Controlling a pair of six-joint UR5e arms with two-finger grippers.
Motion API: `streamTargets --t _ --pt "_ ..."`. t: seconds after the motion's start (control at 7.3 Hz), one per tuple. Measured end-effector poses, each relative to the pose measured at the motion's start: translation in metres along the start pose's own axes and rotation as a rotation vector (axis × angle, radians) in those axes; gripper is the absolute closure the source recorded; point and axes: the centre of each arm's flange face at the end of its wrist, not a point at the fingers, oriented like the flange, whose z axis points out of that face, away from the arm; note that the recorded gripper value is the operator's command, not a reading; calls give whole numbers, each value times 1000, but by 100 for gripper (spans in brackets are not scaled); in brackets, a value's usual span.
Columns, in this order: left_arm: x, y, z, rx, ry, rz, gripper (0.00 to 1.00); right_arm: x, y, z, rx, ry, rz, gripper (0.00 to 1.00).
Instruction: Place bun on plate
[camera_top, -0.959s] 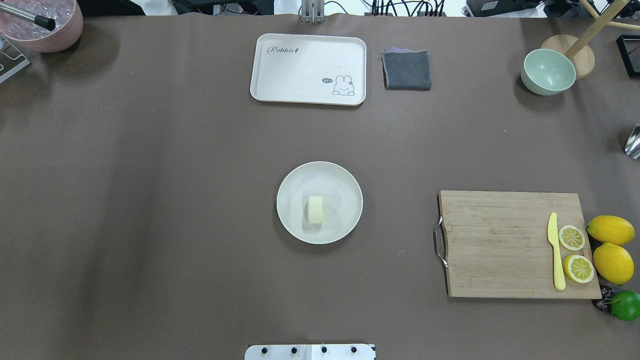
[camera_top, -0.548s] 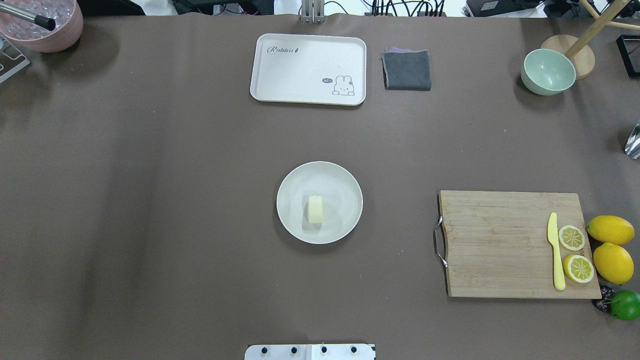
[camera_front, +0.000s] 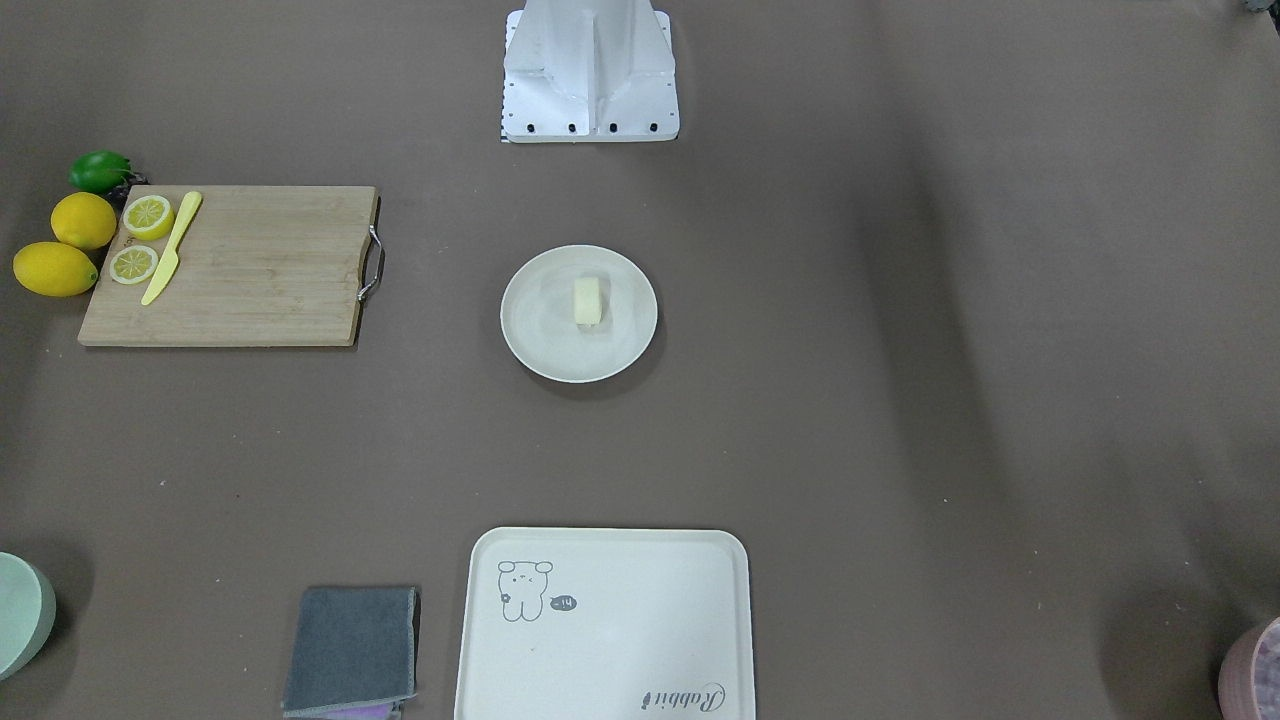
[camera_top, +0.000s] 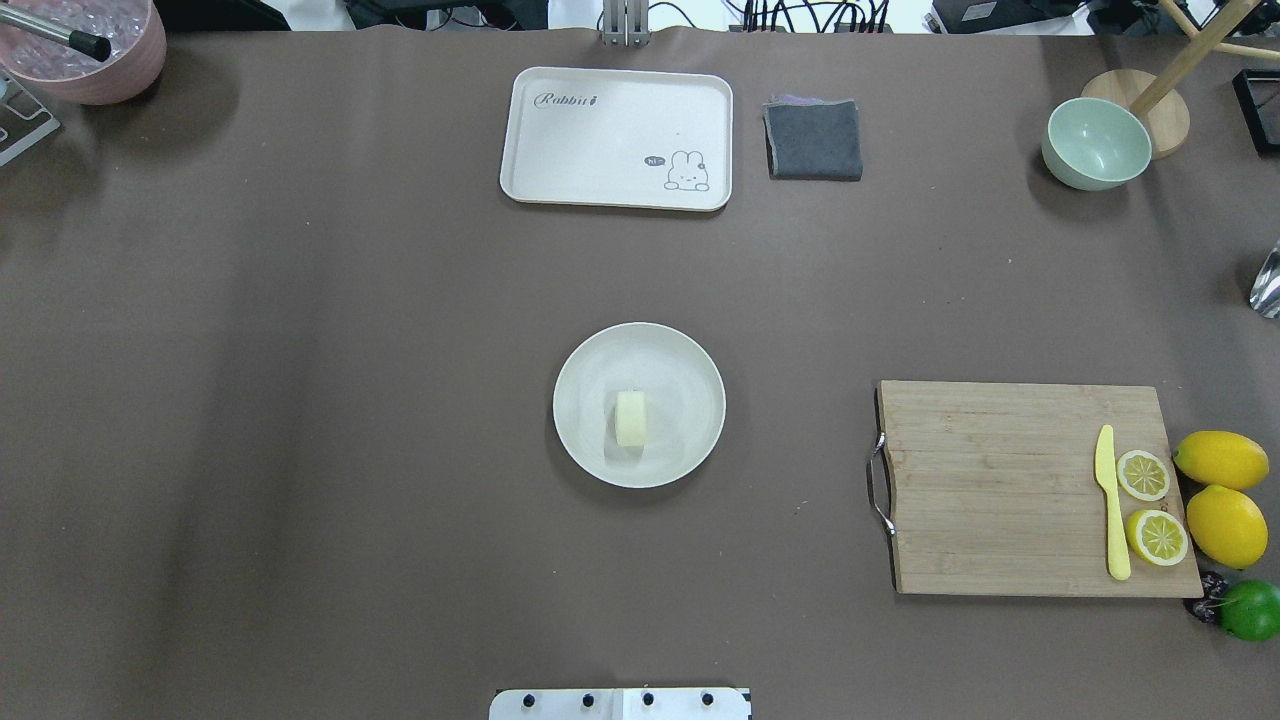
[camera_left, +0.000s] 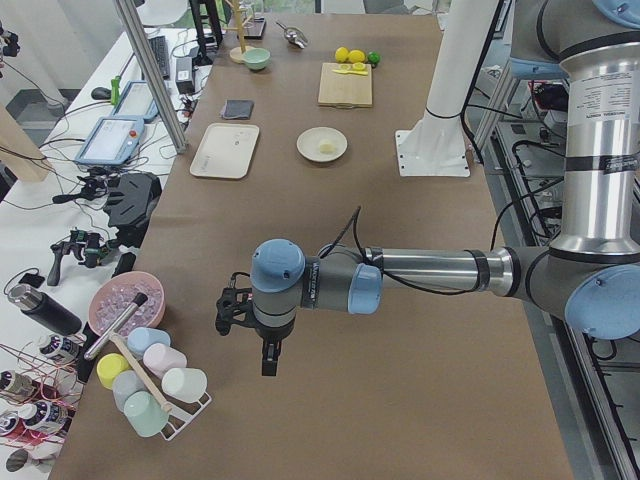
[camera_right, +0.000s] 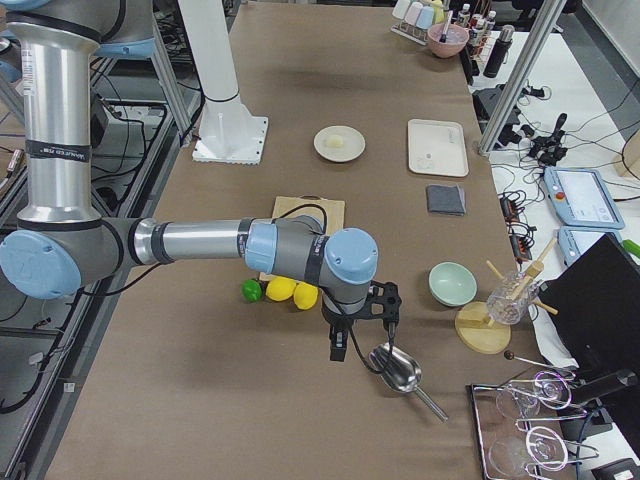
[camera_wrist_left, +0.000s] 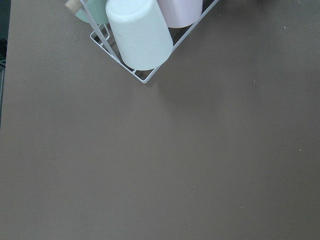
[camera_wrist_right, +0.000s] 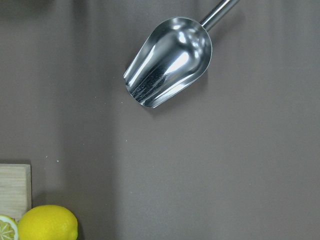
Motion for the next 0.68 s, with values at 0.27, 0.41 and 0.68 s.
streamTargets --t 0.27,0.41,0.68 --pt "4 -4 -3 9 2 8 2 -4 -1 -1 5 -14 -5 0" --pt "6 -7 -6 14 2 13 2 -7 -2 -3 10 -24 -10 0" --pt "6 -7 -6 14 3 13 2 -9 -2 -1 6 -32 -10 0"
